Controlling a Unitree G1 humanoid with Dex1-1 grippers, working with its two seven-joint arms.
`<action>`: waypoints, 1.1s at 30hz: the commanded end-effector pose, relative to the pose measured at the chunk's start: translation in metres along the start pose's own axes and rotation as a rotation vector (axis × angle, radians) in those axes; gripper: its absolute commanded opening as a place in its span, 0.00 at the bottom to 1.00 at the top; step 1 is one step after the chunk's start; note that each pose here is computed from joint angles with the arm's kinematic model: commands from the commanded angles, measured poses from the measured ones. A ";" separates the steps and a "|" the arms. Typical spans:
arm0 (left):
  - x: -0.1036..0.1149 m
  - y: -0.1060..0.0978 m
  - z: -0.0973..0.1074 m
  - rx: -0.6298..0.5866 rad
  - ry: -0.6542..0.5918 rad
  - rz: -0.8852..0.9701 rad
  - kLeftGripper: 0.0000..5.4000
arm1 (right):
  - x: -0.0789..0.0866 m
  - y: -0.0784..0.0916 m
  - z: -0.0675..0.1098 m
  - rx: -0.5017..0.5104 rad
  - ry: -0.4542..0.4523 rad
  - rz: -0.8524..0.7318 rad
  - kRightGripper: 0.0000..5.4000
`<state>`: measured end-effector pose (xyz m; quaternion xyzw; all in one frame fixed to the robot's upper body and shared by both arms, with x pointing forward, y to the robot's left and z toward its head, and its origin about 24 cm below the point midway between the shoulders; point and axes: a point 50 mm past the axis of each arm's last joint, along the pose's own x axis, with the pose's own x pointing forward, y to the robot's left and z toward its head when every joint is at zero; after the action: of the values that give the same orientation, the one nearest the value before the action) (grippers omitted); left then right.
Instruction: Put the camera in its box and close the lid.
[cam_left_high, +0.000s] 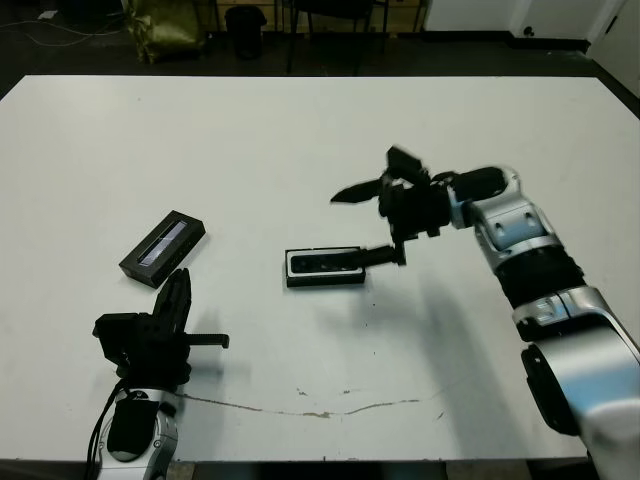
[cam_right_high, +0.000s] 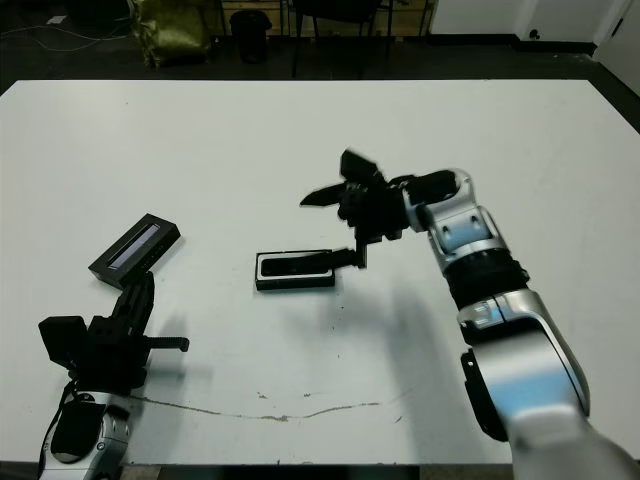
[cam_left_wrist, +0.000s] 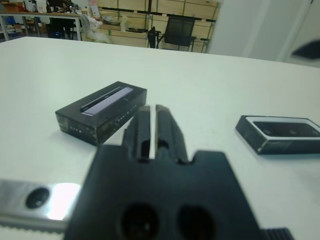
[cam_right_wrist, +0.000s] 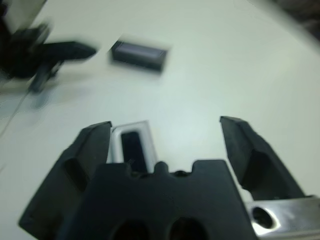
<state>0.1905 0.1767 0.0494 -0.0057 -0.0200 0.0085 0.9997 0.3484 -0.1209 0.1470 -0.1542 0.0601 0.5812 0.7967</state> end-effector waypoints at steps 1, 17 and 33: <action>-0.003 0.002 -0.005 0.012 0.032 0.000 0.00 | -0.012 0.008 -0.007 0.056 -0.066 -0.132 0.77; -0.002 0.014 0.012 0.046 -0.031 0.000 0.00 | -0.064 0.073 -0.043 0.109 -0.171 -0.622 0.08; -0.001 0.022 0.025 0.116 -0.024 -0.022 0.00 | -0.067 0.141 -0.068 0.370 -0.119 -0.956 0.00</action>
<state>0.1898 0.1948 0.0755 0.0398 -0.0469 -0.0013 0.9981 0.2008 -0.1636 0.0793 0.0137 0.0245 0.1439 0.9892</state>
